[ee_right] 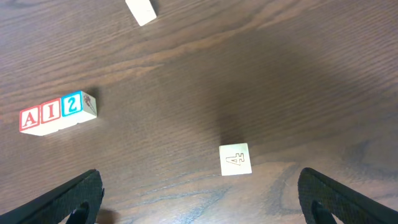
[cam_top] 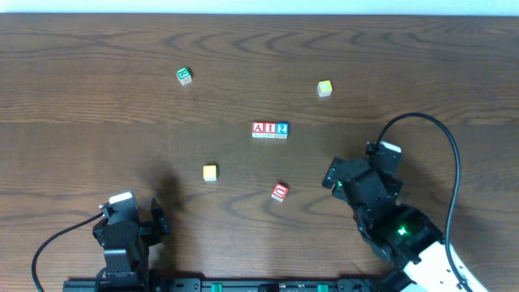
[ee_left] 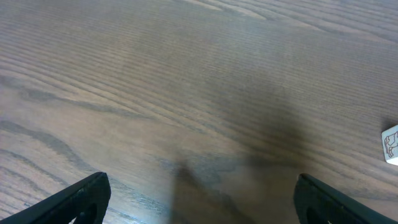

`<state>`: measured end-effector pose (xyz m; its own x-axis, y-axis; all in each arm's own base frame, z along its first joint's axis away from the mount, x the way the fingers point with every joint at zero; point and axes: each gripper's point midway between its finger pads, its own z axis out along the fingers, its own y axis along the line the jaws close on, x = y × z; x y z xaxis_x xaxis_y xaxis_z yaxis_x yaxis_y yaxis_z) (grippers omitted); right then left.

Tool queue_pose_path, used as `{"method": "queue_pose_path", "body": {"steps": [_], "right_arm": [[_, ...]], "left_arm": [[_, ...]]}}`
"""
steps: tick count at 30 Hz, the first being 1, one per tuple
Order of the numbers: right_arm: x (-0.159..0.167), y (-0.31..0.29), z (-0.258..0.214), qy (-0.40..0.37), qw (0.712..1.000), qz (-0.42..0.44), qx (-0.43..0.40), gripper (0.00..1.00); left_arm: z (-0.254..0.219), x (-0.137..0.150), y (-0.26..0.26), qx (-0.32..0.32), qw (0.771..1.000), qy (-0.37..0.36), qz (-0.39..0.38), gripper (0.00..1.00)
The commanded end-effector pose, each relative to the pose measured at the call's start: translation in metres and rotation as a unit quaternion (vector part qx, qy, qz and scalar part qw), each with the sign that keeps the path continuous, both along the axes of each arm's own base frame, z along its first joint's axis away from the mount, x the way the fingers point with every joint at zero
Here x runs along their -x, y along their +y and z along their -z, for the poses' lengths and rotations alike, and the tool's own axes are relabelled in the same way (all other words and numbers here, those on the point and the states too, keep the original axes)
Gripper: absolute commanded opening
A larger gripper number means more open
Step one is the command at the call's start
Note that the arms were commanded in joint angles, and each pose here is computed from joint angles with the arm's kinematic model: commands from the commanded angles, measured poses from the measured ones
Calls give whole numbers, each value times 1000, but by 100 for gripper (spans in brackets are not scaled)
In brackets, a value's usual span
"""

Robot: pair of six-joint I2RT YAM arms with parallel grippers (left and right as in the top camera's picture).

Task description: Spell out Ai2

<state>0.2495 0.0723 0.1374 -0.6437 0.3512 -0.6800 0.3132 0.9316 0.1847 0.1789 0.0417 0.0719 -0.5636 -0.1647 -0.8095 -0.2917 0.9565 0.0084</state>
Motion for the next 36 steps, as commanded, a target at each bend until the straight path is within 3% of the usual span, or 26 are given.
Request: {"method": "queue_pose_path", "body": {"steps": [1,4,8,15,22,36], "right_arm": [[-1,-5,0,-5,1000,16,3,99],[1,-7,2,1,1000,11,12,99],[10,-20,1,19,995,-35,88,99],[20,-53,-17,-30,979,-100,176,99],[38,-61,4,-89,975,-146,140,99],[49,-61,35,-139,975,-142,100,99]], "left_arm": [[9,3,1,-7,1000,16,1,95],[9,3,1,-7,1000,16,1,95],[9,3,1,-7,1000,16,1,95],[9,3,1,-7,1000,16,1,95],[9,3,1,-7,1000,16,1,95],[9,3,1,-7,1000,16,1,95]]}}
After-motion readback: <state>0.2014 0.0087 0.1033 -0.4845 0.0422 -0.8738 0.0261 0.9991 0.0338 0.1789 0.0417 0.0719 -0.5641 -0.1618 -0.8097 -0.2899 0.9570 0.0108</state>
